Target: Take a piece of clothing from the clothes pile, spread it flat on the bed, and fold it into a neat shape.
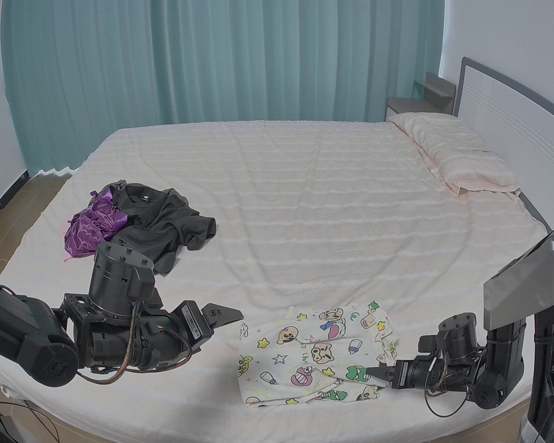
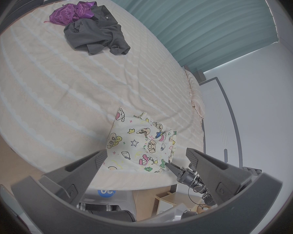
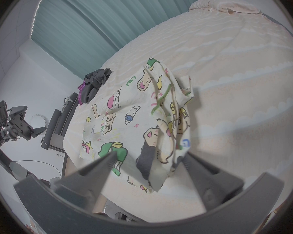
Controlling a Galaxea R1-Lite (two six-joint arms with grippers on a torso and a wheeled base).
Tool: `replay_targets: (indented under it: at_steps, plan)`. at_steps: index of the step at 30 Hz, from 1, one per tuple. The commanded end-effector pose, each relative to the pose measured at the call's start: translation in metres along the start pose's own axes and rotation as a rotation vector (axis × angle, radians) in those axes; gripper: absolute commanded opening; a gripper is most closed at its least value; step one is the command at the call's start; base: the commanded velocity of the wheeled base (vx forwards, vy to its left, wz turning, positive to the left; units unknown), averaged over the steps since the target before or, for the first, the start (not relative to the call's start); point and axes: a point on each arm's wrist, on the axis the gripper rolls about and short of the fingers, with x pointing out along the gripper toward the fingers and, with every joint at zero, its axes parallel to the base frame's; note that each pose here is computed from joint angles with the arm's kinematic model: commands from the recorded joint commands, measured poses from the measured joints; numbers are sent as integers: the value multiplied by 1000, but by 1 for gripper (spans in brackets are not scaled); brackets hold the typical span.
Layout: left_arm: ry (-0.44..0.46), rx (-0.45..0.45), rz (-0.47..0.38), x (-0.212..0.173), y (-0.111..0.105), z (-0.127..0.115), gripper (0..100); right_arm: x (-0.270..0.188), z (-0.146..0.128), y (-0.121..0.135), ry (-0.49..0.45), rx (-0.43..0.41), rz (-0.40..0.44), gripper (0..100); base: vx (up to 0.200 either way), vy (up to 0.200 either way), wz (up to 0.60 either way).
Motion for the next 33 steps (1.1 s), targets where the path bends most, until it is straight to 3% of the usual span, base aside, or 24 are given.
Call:
replay_targets:
  at_steps: [1,16,26,27,33]
  plan:
    - [0,-1,2,1,0,0,100,0,0,0,1,-1,-1,0,0,0,0]
    - [2,-1,4,1,1,0,100,-21,8,-8,-51,-6,-31,0,0,0,0]
    - [4,-1,8,2,2,-1,100,-20,3,-21,-1,-56,-56,0,0,0,0]
    - [4,-1,8,2,2,-1,100,-19,2,-22,4,-59,-57,100,0,0,0]
    - [5,-2,13,3,2,-1,100,-24,1,-21,-8,-64,-46,100,0,0,0]
